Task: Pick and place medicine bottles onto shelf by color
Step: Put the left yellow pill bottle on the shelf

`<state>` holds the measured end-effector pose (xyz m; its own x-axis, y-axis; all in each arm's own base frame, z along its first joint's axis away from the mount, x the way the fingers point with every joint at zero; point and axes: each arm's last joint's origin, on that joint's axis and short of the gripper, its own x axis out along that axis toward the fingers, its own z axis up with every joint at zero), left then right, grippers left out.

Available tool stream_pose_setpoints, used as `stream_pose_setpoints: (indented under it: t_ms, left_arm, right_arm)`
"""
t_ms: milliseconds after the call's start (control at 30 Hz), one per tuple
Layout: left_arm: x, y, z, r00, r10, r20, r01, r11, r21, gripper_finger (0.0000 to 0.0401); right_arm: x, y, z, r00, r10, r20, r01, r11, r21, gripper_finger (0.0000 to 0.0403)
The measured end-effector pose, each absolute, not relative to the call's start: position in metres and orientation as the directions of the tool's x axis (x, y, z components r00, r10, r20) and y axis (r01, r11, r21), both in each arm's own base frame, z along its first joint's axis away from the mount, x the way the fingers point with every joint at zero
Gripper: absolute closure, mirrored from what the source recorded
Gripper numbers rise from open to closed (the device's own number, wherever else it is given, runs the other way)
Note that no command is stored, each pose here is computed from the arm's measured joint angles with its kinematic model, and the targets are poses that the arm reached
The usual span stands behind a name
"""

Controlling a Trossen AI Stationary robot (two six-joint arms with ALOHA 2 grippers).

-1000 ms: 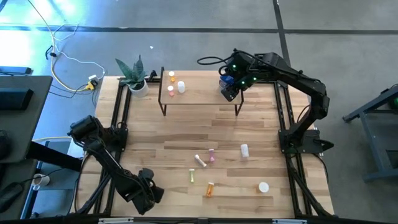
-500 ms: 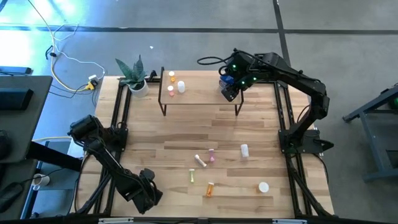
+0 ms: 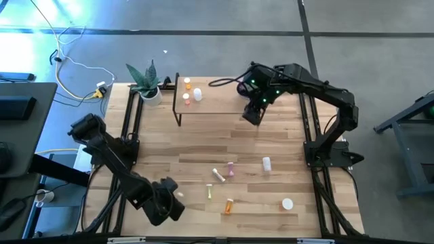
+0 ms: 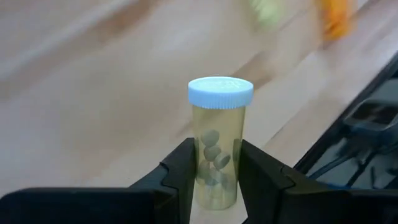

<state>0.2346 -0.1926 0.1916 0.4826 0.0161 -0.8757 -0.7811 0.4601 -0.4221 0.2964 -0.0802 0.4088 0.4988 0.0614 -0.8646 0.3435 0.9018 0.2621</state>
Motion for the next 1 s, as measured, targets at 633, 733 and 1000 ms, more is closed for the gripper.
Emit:
stream_pose_setpoints:
  t_ms: [633,733,1000]
  left_arm:
    - [0.292,-0.107,0.228,0.686,0.151,-0.712,-0.58,0.704,-0.41,0.0306]
    - [0.298,-0.092,0.235,0.714,0.158,-0.682,-0.545,0.737,-0.4,0.0306]
    - [0.302,-0.049,0.262,0.777,0.238,-0.583,-0.5,0.796,-0.341,0.0306]
  right_arm:
    - [0.304,-0.063,0.412,0.545,0.17,-0.821,0.146,0.945,0.293,0.0208]
    - [0.304,-0.063,0.412,0.546,0.17,-0.821,0.128,0.951,0.282,0.0208]
    - [0.305,-0.063,0.412,0.548,0.173,-0.818,0.085,0.961,0.261,0.0208]
